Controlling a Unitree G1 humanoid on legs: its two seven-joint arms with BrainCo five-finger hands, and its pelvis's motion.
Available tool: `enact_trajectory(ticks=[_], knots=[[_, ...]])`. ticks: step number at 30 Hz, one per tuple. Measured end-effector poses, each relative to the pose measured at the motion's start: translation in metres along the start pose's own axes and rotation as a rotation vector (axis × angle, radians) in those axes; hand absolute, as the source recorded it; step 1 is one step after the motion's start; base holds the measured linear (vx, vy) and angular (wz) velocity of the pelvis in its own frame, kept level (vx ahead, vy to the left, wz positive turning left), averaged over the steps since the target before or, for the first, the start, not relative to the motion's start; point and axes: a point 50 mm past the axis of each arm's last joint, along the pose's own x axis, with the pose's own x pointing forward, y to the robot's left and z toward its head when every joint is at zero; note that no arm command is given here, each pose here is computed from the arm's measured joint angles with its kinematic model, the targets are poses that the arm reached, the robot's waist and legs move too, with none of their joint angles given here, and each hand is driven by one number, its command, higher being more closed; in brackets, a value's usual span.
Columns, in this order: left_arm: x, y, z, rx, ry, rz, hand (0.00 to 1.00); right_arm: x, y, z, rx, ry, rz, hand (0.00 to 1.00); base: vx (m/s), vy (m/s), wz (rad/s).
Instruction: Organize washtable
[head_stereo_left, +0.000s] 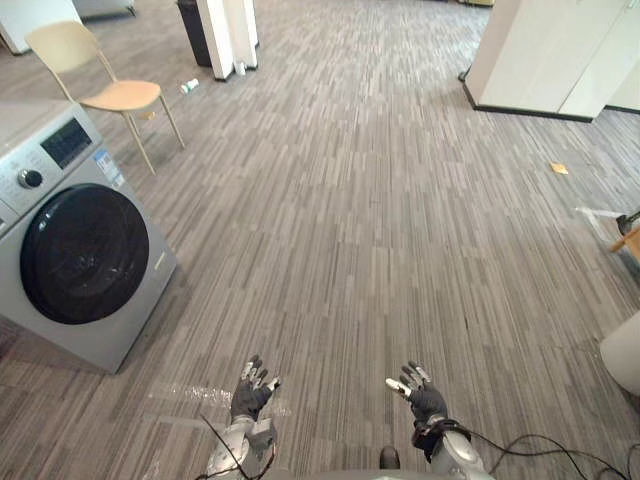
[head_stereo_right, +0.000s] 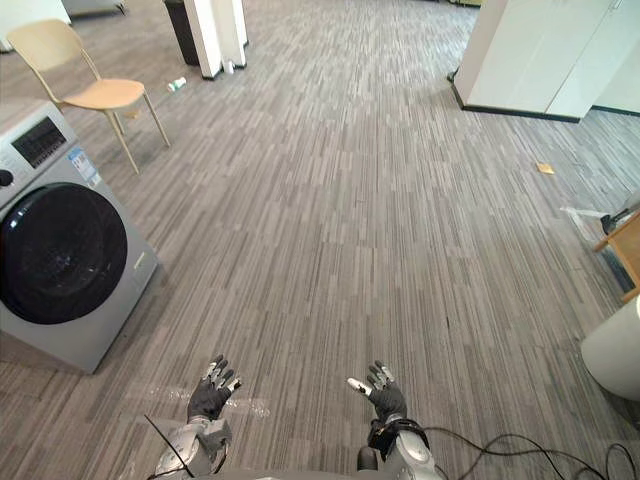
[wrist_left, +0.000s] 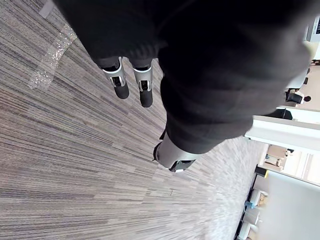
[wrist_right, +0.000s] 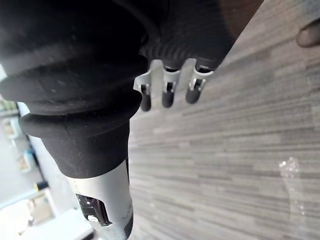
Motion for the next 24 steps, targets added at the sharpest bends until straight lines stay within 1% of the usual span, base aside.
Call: enact_trajectory(ticks=[6,8,10,13,16,19,22,24], knots=[[0.000,0.001,0.003,0.017,-0.009,-0.008,0.00,-0.002,-0.002,-0.003,0.002,0.005,-0.011,0.00,-0.01,0.072,0.08],[0.001,0.009,0.009,0.050,-0.028,0.001,0.00,-0.004,0.003,-0.009,0.013,0.019,-0.004,0.00,0.12,-0.021,0.02],[0.004,0.010,0.014,0.061,-0.039,0.005,0.00,-0.001,0.006,-0.004,0.011,0.004,0.011,0.00,0.18,-0.095,-0.40],[0.018,-0.006,0.030,0.085,-0.090,-0.053,0.00,-0.001,0.006,-0.003,0.018,-0.004,0.005,0.00,0.30,-0.138,-0.12],[0.028,-0.030,0.040,0.127,-0.120,-0.138,0.00,-0.001,0.004,-0.002,0.014,-0.007,0.002,0.00,0.57,-0.331,0.43],[0.026,-0.045,0.036,0.084,-0.113,-0.168,0.00,0.004,0.004,0.007,0.001,-0.028,0.008,0.00,0.53,-0.227,0.33],[0.019,-0.039,0.023,0.049,-0.068,-0.143,0.00,0.011,0.019,0.017,-0.014,-0.058,0.067,0.00,0.66,-0.342,-0.26],[0.017,-0.040,0.019,0.036,-0.054,-0.141,0.00,0.012,0.021,0.019,-0.006,-0.070,0.074,0.00,0.59,-0.240,-0.36]])
